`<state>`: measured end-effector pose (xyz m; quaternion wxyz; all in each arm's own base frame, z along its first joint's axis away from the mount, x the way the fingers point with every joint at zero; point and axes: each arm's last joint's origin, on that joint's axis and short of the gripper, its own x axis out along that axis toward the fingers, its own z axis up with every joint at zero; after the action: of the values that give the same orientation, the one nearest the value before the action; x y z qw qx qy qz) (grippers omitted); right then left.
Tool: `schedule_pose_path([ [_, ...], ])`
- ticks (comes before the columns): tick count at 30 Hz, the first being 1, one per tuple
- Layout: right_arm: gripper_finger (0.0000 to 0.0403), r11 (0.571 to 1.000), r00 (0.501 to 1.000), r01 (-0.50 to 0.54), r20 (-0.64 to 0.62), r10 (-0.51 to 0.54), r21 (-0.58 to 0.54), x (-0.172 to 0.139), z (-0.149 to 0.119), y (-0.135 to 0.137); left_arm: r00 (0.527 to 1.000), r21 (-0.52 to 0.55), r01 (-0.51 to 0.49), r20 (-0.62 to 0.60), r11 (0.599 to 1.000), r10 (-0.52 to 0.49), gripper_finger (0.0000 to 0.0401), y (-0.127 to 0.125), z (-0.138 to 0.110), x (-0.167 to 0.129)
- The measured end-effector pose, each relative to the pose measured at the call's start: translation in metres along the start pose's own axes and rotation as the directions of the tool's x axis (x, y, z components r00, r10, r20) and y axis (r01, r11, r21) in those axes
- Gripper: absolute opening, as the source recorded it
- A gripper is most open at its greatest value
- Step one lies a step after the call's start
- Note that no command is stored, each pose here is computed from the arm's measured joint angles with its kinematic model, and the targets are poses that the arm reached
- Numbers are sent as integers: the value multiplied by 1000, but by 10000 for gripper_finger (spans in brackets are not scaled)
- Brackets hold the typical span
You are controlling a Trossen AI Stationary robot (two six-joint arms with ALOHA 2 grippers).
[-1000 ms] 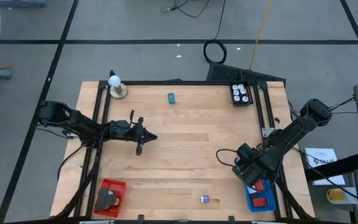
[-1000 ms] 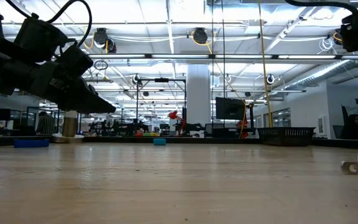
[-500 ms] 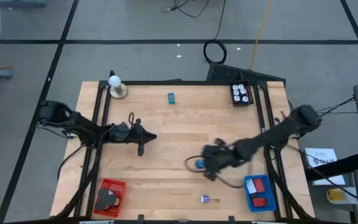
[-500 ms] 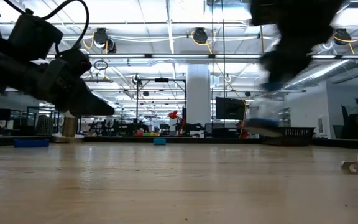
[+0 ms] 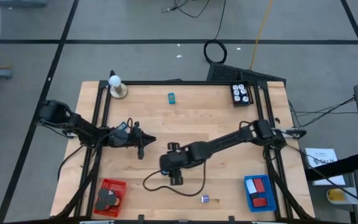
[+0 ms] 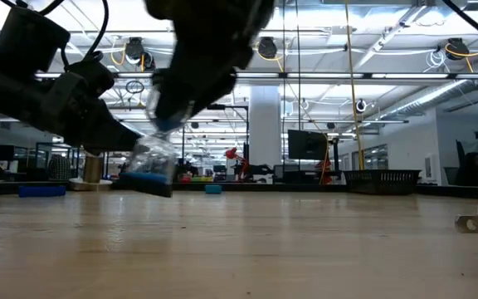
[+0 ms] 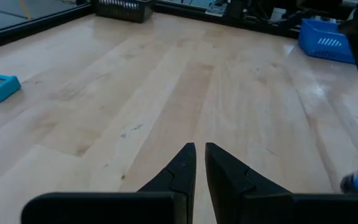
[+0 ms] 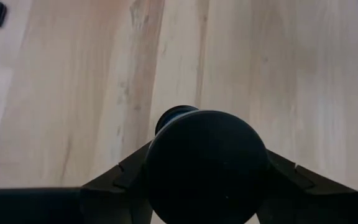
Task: Pick & Place Office items
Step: Put the blue hourglass into the red bin
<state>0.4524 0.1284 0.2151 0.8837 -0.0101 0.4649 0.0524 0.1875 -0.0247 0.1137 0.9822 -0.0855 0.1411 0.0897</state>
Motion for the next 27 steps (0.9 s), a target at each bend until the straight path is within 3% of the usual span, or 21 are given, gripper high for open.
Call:
schedule_pose_path([
  [10,195,999,1000,3,20,-2,-54,13,8,2,1000,-12,23,-4,1000,-23,40,-4,-1,-1],
  [16,247,998,999,0,46,3,-60,15,8,2,1000,-11,27,-5,1000,-27,40,-5,-1,-2],
  [23,251,999,995,4,99,2,-51,25,3,-2,999,-12,34,-6,999,-34,40,-7,-2,-2],
  [27,258,997,992,24,124,-15,-73,1,10,0,999,-14,49,-9,999,-49,40,-9,-2,-3],
])
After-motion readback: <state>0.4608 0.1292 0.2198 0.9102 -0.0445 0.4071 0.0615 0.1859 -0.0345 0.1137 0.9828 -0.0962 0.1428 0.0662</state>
